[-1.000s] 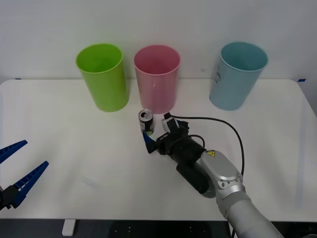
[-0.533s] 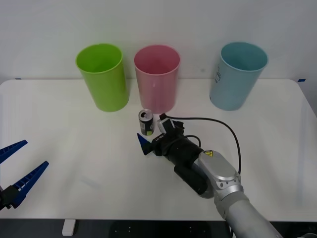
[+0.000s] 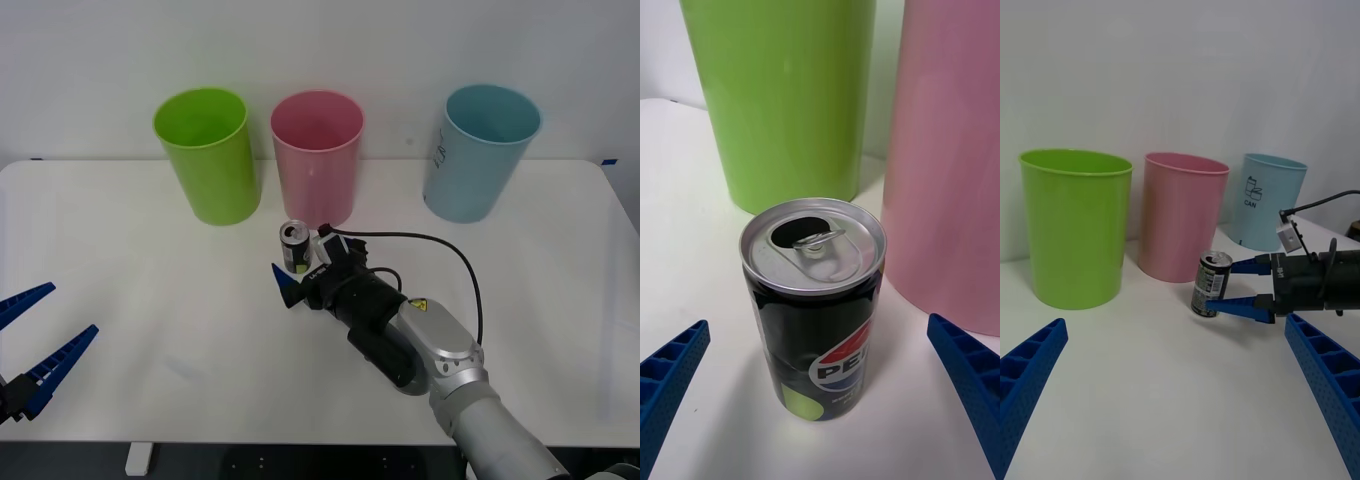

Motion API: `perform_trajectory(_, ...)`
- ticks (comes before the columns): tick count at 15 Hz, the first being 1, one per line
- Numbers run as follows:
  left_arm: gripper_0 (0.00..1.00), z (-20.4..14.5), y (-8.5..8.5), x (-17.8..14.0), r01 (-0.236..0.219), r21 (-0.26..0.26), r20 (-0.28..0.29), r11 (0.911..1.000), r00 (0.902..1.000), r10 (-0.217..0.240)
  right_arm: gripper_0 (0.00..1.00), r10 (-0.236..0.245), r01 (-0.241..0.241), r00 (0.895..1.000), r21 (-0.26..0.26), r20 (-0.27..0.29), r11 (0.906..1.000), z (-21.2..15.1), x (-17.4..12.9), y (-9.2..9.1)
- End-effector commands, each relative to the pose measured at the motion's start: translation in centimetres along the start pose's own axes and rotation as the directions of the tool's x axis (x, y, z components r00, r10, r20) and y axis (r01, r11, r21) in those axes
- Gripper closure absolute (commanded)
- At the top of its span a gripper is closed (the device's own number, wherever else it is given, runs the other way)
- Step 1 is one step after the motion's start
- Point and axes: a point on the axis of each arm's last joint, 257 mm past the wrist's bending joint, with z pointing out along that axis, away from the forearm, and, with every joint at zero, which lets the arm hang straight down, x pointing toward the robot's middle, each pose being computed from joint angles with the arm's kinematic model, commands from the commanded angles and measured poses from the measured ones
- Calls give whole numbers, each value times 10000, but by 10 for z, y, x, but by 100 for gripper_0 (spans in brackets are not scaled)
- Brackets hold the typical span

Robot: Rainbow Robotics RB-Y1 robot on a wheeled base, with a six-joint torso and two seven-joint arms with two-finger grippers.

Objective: Grasp the object on the table and drop it into the matching bin: aluminum can to the light blue bin, PET bottle to the pink bin.

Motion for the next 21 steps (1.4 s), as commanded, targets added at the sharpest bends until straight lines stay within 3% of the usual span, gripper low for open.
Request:
perform_trajectory(1, 0, 0, 0, 0, 0, 0, 0, 10000, 10000, 0, 12, -69, 69, 10000, -2, 33, 10000, 1, -2, 0)
perform_trajectory(2, 0, 0, 0, 0, 0, 0, 0, 10000, 10000, 0, 64, -40, 40, 10000, -13, 51, 10000, 1, -2, 0)
perform_trajectory(3, 0, 0, 0, 0, 0, 0, 0, 10000, 10000, 0, 96, 3, -3, 10000, -6, 71, 10000, 1, -3, 0)
perform_trajectory(4, 0, 0, 0, 0, 0, 0, 0, 10000, 10000, 0, 100, 3, -3, 10000, -6, 71, 10000, 1, -3, 0)
perform_trajectory(13, 0, 0, 0, 0, 0, 0, 0, 10000, 10000, 0, 100, 116, -116, 9999, 89, 92, 9999, 0, -3, -5)
perform_trajectory(19, 0, 0, 0, 0, 0, 0, 0, 10000, 10000, 0, 100, 422, -414, 9986, -267, 322, 9988, 0, -10, 5)
perform_trajectory(21, 0, 0, 0, 0, 0, 0, 0, 10000, 10000, 0, 100, 557, -535, 9964, -361, 631, 9979, -2, -23, 9)
